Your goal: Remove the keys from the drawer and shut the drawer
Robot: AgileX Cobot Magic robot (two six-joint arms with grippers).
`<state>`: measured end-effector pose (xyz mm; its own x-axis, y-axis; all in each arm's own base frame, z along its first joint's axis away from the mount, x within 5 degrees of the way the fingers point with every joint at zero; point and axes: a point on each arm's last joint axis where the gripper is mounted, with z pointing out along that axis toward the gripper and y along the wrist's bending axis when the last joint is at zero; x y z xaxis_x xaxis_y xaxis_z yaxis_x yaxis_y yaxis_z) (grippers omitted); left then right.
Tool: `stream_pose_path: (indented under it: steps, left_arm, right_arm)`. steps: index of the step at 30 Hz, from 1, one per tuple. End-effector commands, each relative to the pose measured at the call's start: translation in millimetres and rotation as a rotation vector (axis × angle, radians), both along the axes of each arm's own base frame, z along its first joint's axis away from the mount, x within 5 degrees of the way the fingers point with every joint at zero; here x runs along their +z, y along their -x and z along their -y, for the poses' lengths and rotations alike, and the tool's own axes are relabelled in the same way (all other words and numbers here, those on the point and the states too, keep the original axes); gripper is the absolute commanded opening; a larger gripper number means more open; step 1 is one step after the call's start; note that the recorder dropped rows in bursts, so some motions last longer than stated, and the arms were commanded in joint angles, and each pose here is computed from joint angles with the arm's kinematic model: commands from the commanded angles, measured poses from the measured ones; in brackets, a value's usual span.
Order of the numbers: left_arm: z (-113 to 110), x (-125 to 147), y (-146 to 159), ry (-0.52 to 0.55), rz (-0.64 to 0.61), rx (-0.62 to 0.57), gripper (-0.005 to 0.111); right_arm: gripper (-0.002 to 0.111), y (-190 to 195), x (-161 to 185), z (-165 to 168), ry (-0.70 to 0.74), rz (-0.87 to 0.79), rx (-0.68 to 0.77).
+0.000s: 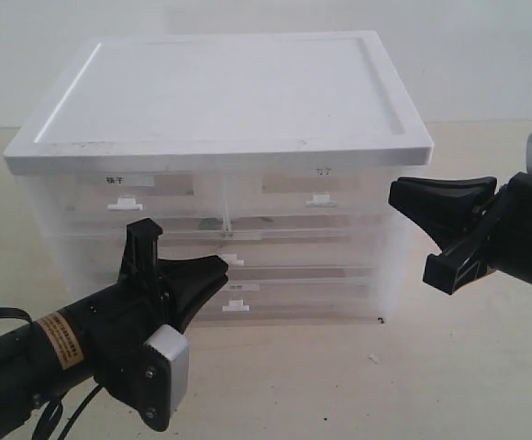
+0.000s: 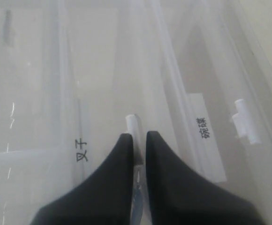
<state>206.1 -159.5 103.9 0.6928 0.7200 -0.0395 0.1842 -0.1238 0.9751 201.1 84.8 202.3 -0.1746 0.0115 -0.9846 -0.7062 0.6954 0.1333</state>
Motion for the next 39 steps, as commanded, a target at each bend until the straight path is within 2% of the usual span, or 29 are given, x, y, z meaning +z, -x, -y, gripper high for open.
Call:
stream_pose_path:
  steps: [1, 9, 14, 23, 25, 27, 29, 30, 31, 32, 33, 34, 35, 39]
  left_arm:
    - [-2.5, -13.1, 11.0, -0.06, -0.104, 0.003, 0.004]
    - [14.9, -13.4, 26.6, -0.068, -0.101, -0.054, 0.004]
    - [18.7, -16.3, 43.3, -0.149, -0.061, -0.05, 0.004]
    - [19.5, -2.4, 63.3, -0.126, -0.039, -0.088, 0.004]
    - [20.9, 4.6, 64.2, -0.066, -0.058, -0.088, 0.004]
    - [22.3, 16.7, 63.0, 0.104, -0.159, -0.041, 0.004]
    - [26.7, 37.5, 59.5, 0.332, -0.262, -0.006, 0.004]
    - [28.7, 44.3, 58.0, 0.396, -0.285, -0.002, 0.004]
    - [31.1, 57.7, 51.5, 0.599, -0.396, 0.056, 0.004]
    - [32.5, 67.7, 46.9, 0.722, -0.447, 0.085, 0.004]
    - [37.6, 75.8, 39.9, 0.775, -0.579, 0.163, 0.004]
    - [43.3, 78.8, 36.5, 0.732, -0.665, 0.211, 0.004]
    - [53.0, 82.1, 34.4, 0.616, -0.784, 0.258, 0.004]
    - [69.4, 97.7, 35.4, 0.275, -0.997, 0.332, 0.004]
  right_arm:
    - [0.0, -0.9, 1.2, -0.7, -0.006, 0.003, 0.005]
    - [0.0, -1.0, 1.0, -0.7, -0.005, 0.002, 0.004]
    - [0.0, -1.0, 1.0, -0.7, -0.005, 0.002, 0.004]
    - [0.0, -0.8, -0.4, -0.6, 0.007, -0.009, 0.005]
    - [0.0, -0.8, -0.4, -0.6, 0.007, -0.009, 0.005]
    - [0.0, -0.8, -0.4, -0.6, 0.007, -0.009, 0.005]
    - [0.0, -0.8, -0.4, -0.6, 0.007, -0.009, 0.005]
    - [0.0, -0.8, -0.4, -0.6, 0.007, -0.009, 0.005]
    - [0.0, -0.8, -0.4, -0.6, 0.007, -0.009, 0.005]
    - [0.0, -0.8, -0.4, -0.6, 0.007, -0.009, 0.005]
    - [0.0, -0.8, -0.4, -0.6, 0.007, -0.009, 0.005]
    - [0.0, -0.8, -0.4, -0.6, 0.007, -0.009, 0.005]
    - [0.0, -0.8, -0.4, -0.6, 0.007, -0.009, 0.005]
    - [0.0, -0.8, -0.4, -0.6, 0.007, -0.009, 0.005]
